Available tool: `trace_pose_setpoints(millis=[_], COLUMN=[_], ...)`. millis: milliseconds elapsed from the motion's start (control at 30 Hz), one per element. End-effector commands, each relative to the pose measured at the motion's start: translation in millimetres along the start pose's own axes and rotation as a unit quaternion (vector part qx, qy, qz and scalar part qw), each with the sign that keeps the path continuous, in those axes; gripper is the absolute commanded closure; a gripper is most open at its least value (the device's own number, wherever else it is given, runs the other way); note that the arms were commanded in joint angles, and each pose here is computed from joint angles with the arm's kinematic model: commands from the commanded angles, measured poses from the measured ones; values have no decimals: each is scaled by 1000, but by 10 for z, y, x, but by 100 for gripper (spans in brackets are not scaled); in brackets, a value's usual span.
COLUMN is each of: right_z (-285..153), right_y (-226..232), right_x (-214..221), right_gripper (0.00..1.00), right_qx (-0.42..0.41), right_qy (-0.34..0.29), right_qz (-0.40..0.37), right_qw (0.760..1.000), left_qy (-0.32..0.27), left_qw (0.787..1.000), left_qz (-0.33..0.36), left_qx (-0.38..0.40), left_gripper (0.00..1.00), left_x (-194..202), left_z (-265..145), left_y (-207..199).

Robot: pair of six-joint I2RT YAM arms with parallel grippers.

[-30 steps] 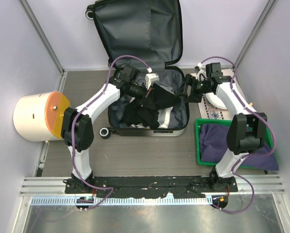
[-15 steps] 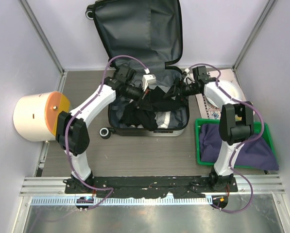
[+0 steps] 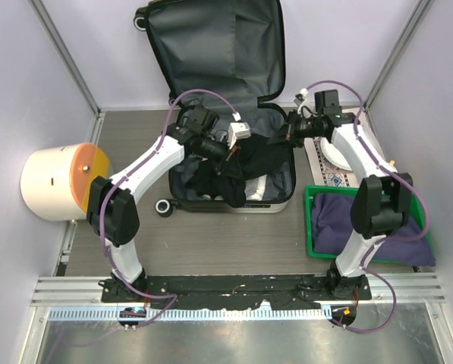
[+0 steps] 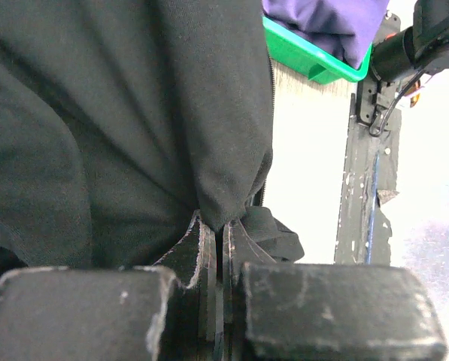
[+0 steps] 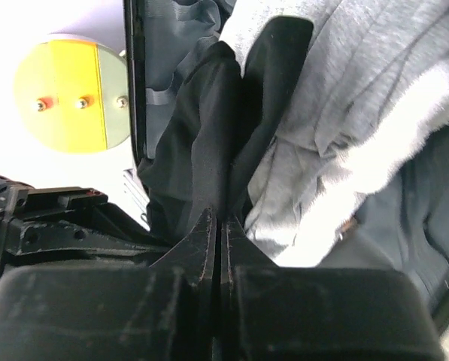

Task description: Open, take out, and arrange the luggage

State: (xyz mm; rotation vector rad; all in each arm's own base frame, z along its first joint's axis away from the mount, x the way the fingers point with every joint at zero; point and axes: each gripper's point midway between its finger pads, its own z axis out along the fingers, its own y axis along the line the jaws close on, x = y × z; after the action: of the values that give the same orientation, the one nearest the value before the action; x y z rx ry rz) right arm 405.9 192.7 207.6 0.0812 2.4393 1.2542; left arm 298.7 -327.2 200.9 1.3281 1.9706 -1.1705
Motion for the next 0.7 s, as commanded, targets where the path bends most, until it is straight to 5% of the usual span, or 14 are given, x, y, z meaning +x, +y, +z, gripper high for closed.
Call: trace_pose_setpoints(millis=[0,300,467,667], right_z=[-541,-1308,-2005,-3010], right_y=[73,-232,-744,-1292], right_x=[-13,225,552,715], right_gripper=[99,99,99,99], right_qx=[37,163,316,467], right_qy=[-49,-62,-47,-78], right_qz=[-36,-75,-131,-113], right_qw=[997,982,939,874], left_qy=[-7,-10,-1,-32], left_qw=[998,991,993,985], left_qz=[63,129,115,139], left_qx=[-22,-17,40,100], left_gripper=[100,100,100,98], left_x=[-99,-366,-388,-720], left_z=[-64,335,921,1655], left_y=[-212,-740,-1100,-1628])
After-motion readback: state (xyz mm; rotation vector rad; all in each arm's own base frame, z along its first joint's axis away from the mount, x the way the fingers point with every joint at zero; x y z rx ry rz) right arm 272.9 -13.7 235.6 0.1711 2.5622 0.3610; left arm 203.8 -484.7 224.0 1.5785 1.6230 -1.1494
